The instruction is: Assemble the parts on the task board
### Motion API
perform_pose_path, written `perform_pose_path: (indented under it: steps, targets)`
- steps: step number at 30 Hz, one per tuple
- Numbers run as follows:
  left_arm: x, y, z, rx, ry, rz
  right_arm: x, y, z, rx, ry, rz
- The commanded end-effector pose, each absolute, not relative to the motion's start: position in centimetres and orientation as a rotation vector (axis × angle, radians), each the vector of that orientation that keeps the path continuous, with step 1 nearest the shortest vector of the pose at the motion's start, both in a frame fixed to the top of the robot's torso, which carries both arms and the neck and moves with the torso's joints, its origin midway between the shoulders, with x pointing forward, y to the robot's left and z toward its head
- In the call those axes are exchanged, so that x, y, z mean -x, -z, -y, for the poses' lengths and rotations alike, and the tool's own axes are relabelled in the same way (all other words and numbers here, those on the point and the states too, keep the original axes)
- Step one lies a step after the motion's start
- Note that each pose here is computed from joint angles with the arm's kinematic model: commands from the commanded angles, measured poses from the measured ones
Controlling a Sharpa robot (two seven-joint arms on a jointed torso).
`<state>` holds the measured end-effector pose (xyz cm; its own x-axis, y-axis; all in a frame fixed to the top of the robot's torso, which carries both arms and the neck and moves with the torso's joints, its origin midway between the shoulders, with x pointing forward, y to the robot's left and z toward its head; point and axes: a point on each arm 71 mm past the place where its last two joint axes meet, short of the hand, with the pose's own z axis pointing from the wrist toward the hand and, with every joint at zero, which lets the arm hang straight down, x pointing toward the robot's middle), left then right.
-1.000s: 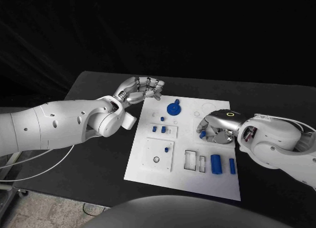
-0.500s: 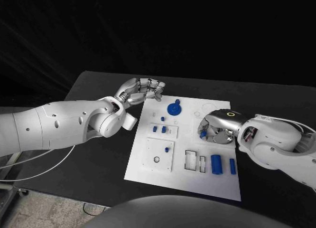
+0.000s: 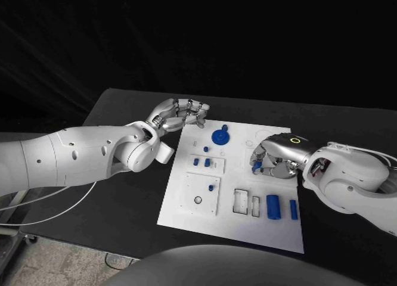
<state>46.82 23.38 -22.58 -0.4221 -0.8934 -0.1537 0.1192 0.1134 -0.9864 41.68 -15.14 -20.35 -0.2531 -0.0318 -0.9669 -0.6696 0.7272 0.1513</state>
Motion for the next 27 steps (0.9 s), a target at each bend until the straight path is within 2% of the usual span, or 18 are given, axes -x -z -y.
perform_pose_path:
  steps: [1, 11, 16, 22, 27]
  targets:
    - [-46.8, 22.6, -23.1, 0.784, 1.479, -1.524, -41.5, 19.3, 14.9, 0.572, -0.673, -1.698]
    - [-46.8, 22.6, -23.1, 0.784, 1.480, -1.526, -39.6, 17.0, 12.9, 0.620, -0.770, -1.642]
    - [-46.8, 22.8, -23.0, 0.785, 1.481, -1.529, -38.3, 16.6, 10.4, 0.669, -0.844, -1.624]
    - [-46.9, 22.9, -22.7, 0.787, 1.488, -1.536, -37.5, 16.9, 7.4, 0.721, -0.917, -1.612]
    - [-47.0, 23.0, -22.4, 0.787, 1.493, -1.542, -37.1, 18.2, 4.7, 0.767, -0.964, -1.634]
